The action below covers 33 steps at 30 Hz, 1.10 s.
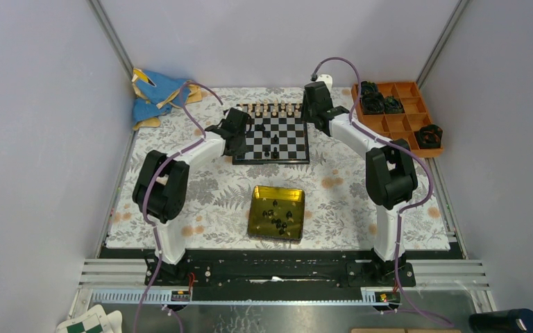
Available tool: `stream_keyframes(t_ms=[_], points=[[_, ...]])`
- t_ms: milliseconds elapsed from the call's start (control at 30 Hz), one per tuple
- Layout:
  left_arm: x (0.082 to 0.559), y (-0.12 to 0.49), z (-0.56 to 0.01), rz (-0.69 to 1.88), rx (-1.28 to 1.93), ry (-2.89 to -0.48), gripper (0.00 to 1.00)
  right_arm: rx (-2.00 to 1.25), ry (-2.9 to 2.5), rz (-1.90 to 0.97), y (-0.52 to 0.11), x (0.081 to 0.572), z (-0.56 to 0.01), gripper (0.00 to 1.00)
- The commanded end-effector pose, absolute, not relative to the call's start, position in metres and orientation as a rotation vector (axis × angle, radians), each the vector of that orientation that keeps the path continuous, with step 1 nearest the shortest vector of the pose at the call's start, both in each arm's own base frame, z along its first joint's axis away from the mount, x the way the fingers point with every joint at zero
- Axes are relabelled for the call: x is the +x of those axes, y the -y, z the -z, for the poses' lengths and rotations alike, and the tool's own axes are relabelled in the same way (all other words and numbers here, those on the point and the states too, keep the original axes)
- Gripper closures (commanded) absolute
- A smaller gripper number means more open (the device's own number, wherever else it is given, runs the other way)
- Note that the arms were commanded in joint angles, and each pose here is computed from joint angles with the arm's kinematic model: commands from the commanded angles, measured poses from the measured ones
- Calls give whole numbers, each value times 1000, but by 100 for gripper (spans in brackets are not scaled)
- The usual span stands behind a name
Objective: Set up the chess pieces on the board
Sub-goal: Place the chess piece on the chessboard.
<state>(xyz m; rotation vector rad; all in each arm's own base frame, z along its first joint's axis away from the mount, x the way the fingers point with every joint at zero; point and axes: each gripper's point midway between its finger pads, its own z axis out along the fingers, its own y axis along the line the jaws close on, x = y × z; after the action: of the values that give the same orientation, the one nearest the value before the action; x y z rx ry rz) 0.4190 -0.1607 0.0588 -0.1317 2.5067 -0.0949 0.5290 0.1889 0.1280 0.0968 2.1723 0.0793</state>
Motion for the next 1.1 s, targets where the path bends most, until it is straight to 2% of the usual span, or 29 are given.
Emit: stream_keyframes(t_ms=[0, 700, 800, 1000, 1067], points=[[429, 163, -61, 81, -155, -2483, 100, 106, -2085, -116, -187, 529, -171, 53], [439, 163, -48, 47, -153, -2490, 99, 92, -2091, -107, -188, 531, -166, 53], [436, 162, -47, 45, -152, -2495, 92, 94, -2092, -107, -188, 532, -166, 52], [431, 162, -53, 71, -150, -2491, 63, 92, -2094, -110, -189, 533, -166, 52], [430, 163, -55, 75, -146, -2489, 57, 91, -2093, -113, -190, 534, -167, 52]])
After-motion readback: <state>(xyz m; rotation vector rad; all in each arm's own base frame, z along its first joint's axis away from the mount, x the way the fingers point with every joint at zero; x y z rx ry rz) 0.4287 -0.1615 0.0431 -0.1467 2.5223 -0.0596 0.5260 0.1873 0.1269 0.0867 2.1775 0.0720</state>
